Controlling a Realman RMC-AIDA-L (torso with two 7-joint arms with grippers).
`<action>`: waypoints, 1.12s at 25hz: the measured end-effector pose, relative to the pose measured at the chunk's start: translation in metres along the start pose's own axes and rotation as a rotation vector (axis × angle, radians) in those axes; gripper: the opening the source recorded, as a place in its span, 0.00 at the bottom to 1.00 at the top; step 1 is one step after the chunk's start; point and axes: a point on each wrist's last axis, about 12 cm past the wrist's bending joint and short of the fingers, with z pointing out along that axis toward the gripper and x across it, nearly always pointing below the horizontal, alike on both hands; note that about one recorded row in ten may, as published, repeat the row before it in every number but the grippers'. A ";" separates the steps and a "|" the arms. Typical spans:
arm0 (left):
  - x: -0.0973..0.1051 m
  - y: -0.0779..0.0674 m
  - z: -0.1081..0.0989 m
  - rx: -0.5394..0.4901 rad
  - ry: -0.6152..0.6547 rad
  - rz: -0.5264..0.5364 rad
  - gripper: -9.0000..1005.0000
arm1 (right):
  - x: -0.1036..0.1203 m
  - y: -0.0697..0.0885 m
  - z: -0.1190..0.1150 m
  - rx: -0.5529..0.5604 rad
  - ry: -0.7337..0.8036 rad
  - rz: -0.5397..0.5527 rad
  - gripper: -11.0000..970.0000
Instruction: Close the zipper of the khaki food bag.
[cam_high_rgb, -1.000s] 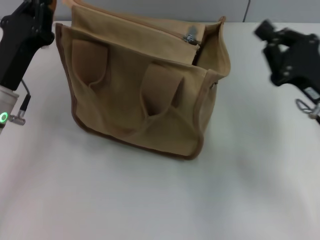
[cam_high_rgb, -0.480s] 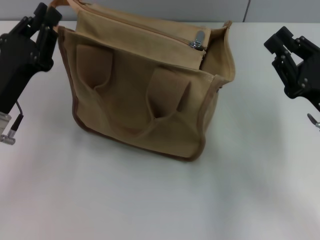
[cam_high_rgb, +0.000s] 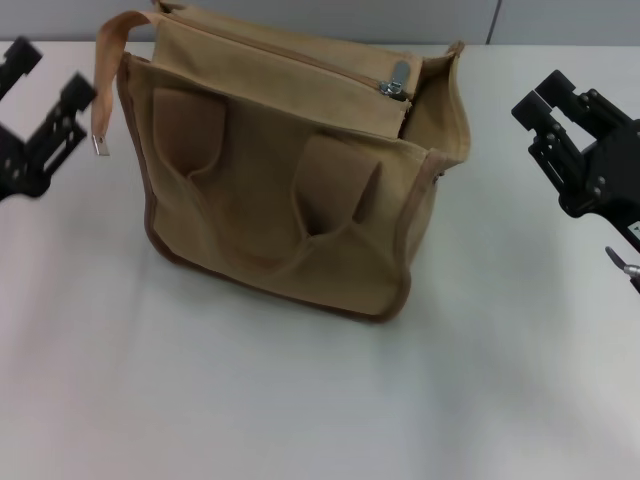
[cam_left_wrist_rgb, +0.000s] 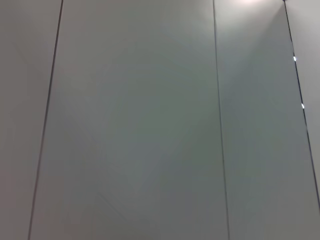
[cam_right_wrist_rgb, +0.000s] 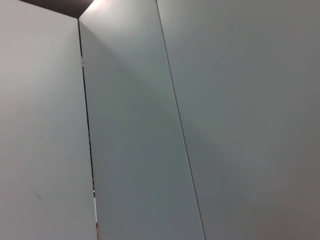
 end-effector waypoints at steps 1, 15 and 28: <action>-0.001 -0.001 -0.007 0.009 0.022 0.010 0.55 | 0.000 0.000 0.000 0.000 0.000 0.000 0.39; 0.016 -0.049 -0.037 0.558 0.375 -0.092 0.81 | -0.010 0.007 -0.018 -0.363 0.252 0.149 0.64; 0.012 -0.044 -0.006 0.742 0.437 -0.151 0.81 | 0.014 0.021 0.001 -0.619 0.536 0.154 0.79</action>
